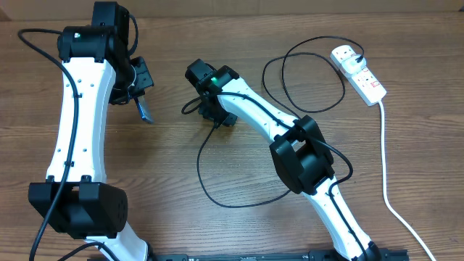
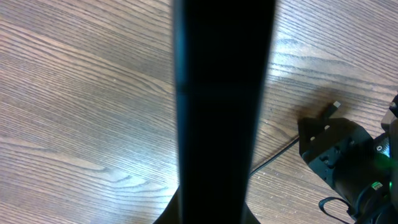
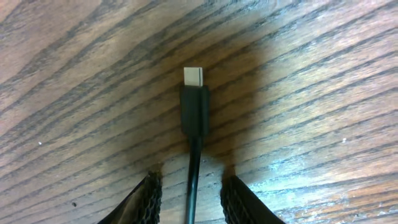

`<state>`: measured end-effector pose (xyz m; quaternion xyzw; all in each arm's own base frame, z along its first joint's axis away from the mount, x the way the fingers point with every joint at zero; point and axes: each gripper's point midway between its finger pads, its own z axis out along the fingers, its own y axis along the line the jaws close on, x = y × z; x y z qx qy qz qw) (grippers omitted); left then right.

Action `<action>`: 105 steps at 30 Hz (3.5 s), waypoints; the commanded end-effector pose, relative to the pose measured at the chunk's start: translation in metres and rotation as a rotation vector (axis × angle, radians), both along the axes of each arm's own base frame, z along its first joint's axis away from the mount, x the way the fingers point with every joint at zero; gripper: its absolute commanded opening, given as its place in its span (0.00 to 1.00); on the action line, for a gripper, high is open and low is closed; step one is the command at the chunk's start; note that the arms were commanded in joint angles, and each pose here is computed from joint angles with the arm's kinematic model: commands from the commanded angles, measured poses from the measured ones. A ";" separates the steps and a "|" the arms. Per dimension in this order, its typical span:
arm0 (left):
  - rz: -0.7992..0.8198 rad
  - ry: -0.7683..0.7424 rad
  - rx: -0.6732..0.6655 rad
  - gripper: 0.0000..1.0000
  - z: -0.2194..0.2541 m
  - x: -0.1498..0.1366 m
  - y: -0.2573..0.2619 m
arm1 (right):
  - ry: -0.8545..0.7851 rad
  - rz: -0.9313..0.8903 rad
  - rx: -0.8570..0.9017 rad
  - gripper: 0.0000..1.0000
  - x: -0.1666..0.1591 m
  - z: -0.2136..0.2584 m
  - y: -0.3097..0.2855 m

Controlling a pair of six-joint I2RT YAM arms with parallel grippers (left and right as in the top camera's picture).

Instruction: Plug charger to phone and switch on socket

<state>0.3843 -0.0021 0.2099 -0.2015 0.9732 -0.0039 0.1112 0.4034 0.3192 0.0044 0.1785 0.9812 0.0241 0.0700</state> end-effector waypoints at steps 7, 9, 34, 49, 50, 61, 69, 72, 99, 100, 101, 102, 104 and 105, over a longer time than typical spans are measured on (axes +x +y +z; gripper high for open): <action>0.022 -0.014 0.013 0.04 0.004 0.002 0.005 | 0.018 -0.024 -0.068 0.23 0.002 -0.029 -0.015; 0.022 -0.014 0.013 0.04 0.004 0.002 0.005 | 0.020 -0.024 -0.068 0.21 0.002 -0.032 -0.015; -0.080 -0.071 -0.086 0.04 0.008 0.015 -0.016 | -0.003 0.144 0.035 0.04 0.019 -0.002 -0.010; -0.497 -0.531 -0.819 0.04 0.108 0.061 -0.091 | -0.316 0.653 0.403 0.04 -0.029 0.221 0.048; -0.499 -0.554 -0.856 0.04 0.116 0.062 -0.089 | -0.331 0.665 0.411 0.04 -0.036 0.231 0.050; -0.566 -0.664 -1.074 0.04 0.160 0.053 -0.070 | -0.377 0.815 0.444 0.04 -0.086 0.268 0.073; -0.673 -0.708 -1.092 0.04 0.165 0.042 -0.077 | -0.395 0.863 0.529 0.04 -0.101 0.286 0.087; -0.682 -0.705 -1.091 0.04 0.163 0.040 -0.078 | -0.424 0.868 0.535 0.04 -0.101 0.296 0.083; -0.769 -0.739 -1.193 0.04 0.175 0.019 -0.086 | -0.477 0.913 0.629 0.04 -0.098 0.324 0.076; -0.769 -0.739 -1.193 0.04 0.175 0.019 -0.086 | -0.477 0.913 0.629 0.04 -0.098 0.324 0.076; -0.769 -0.739 -1.194 0.04 0.175 0.019 -0.086 | -0.476 0.913 0.629 0.04 -0.098 0.324 0.076; -0.771 -0.740 -1.198 0.04 0.176 0.019 -0.086 | -0.474 0.914 0.631 0.04 -0.099 0.323 0.076; -0.781 -0.747 -1.217 0.04 0.179 0.017 -0.086 | -0.470 0.920 0.643 0.04 -0.100 0.324 0.077; -0.788 -0.752 -1.229 0.04 0.181 0.016 -0.087 | -0.469 0.922 0.648 0.04 -0.101 0.325 0.078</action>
